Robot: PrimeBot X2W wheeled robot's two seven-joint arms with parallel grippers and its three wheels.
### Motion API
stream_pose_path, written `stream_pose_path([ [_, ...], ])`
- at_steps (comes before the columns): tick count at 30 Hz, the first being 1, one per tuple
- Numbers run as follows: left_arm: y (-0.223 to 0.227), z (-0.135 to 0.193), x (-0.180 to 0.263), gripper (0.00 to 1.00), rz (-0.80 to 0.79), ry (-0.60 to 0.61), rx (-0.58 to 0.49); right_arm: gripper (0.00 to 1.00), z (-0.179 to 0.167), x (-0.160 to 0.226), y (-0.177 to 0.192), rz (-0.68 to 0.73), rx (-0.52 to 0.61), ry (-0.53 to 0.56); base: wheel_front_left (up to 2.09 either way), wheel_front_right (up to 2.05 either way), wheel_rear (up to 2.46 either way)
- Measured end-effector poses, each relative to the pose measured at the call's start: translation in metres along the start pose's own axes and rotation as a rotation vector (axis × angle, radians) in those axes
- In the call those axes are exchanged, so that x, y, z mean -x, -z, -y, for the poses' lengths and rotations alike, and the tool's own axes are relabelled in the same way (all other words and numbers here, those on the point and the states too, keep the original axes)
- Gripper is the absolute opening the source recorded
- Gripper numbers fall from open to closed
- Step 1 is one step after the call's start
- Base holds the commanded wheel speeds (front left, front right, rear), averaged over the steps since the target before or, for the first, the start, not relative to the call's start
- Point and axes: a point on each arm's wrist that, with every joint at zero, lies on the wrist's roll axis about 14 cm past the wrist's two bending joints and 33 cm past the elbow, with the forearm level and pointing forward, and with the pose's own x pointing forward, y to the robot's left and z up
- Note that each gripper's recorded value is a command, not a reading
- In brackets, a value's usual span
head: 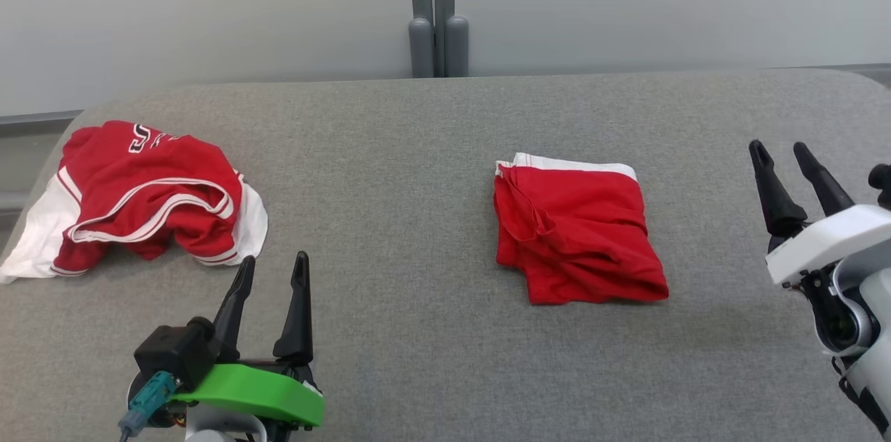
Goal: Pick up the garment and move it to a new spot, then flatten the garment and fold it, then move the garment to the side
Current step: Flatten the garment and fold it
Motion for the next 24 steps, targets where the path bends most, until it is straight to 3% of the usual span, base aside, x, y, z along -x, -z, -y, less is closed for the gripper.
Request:
stream_pose_path([
  [4,0.005,0.007,-0.004,1.0,-0.014,0.029,-0.001,1.0,0.009,0.015,0.019,-0.033,0.01,0.039,0.0,0.0,0.0],
  [8,0.009,0.007,-0.006,1.0,-0.025,0.031,0.001,1.0,-0.007,0.01,0.047,-0.125,0.0,0.018,0.0,0.0,0.0],
  [9,0.01,0.005,-0.005,1.0,-0.027,0.025,0.0,0.87,-0.012,0.007,0.057,-0.161,-0.006,0.01,0.0,0.0,0.0],
  [10,0.011,0.004,-0.004,1.0,-0.028,0.02,0.0,0.48,-0.017,0.006,0.063,-0.181,-0.007,0.002,0.0,0.0,0.0],
  [11,0.011,0.001,-0.003,1.0,-0.028,0.013,0.001,0.17,-0.028,0.0,0.072,-0.216,-0.013,-0.019,0.0,0.0,0.0],
  [12,0.01,-0.001,-0.003,1.0,-0.026,0.006,0.002,0.0,-0.038,-0.004,0.08,-0.245,-0.016,-0.038,0.0,0.0,0.0],
  [24,0.002,-0.04,0.02,1.0,-0.003,-0.132,-0.002,0.0,-0.163,-0.015,0.174,-0.528,-0.042,-0.289,0.0,0.0,0.0],
])
